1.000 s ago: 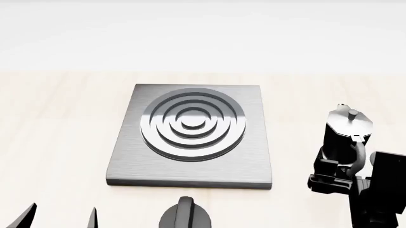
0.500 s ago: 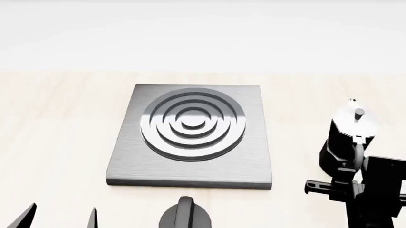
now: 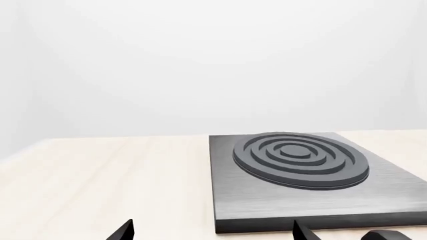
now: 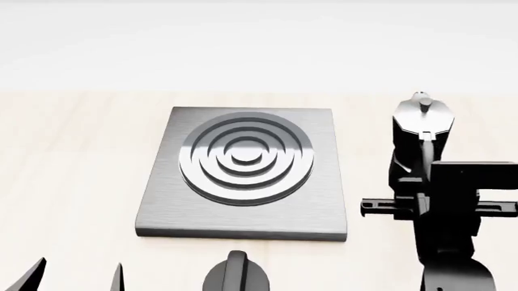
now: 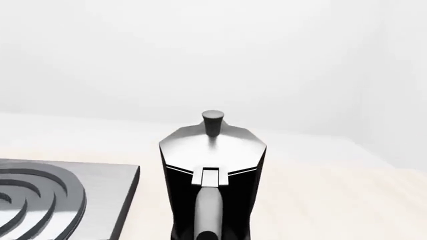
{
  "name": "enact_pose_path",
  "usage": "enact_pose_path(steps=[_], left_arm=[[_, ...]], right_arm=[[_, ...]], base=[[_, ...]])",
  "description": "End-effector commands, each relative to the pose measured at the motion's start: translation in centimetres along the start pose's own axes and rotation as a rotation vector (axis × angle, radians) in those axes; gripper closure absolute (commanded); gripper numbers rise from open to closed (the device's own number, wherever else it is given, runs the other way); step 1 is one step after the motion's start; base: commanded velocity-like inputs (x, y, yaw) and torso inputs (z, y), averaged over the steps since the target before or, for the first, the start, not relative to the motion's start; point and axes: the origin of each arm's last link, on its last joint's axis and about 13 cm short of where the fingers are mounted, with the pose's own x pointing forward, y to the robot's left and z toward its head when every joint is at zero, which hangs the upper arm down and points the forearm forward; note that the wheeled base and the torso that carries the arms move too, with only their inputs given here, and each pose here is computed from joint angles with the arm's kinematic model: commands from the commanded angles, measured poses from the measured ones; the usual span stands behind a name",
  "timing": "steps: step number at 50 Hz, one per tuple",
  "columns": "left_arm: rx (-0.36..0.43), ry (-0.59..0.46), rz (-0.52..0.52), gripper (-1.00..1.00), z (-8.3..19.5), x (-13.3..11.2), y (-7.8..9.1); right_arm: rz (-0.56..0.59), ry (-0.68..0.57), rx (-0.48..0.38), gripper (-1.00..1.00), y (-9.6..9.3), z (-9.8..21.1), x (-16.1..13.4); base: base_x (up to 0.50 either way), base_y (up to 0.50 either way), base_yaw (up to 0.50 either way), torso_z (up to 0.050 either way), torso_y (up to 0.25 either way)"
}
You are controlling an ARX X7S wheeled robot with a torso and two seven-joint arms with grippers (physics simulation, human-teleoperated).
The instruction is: Put the moka pot on the stove.
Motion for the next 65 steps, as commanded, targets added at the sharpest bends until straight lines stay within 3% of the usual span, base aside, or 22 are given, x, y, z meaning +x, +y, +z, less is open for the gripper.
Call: enact_pose_path(steps=[1, 26, 46, 52, 65], left_arm=[[-0.014, -0.020, -0.004, -1.00, 0.3, 0.1, 0.0], [-0.017, -0.027, -0.003, -1.00, 0.5, -0.4, 0.0], [-0.018, -0.030, 0.005, -1.00, 0.7, -0.6, 0.0], [-0.019, -0.030, 0.005, -1.00, 0.7, -0.6, 0.0], [-0.018, -0.032, 0.009, -1.00, 0.8, -0.6, 0.0]], right_arm=[[0.048, -0.081, -0.041, 1.00, 1.2, 2.4, 1.1], [0.182, -0.180, 0.005, 1.00, 5.3, 6.9, 4.7], [0.288, -0.174, 0.091, 1.00, 8.3, 7.9, 6.5], [0.307, -0.166, 0.151, 1.00, 9.1, 8.4, 6.6], [0.336, -0.114, 0.164, 1.00, 10.4, 8.0, 6.3]], base=[[0.00, 0.00, 0.00, 0.000, 0.000], [0.00, 0.00, 0.00, 0.000, 0.001], [0.00, 0.00, 0.00, 0.000, 0.002], [0.00, 0.00, 0.00, 0.000, 0.000], [0.00, 0.00, 0.00, 0.000, 0.002]])
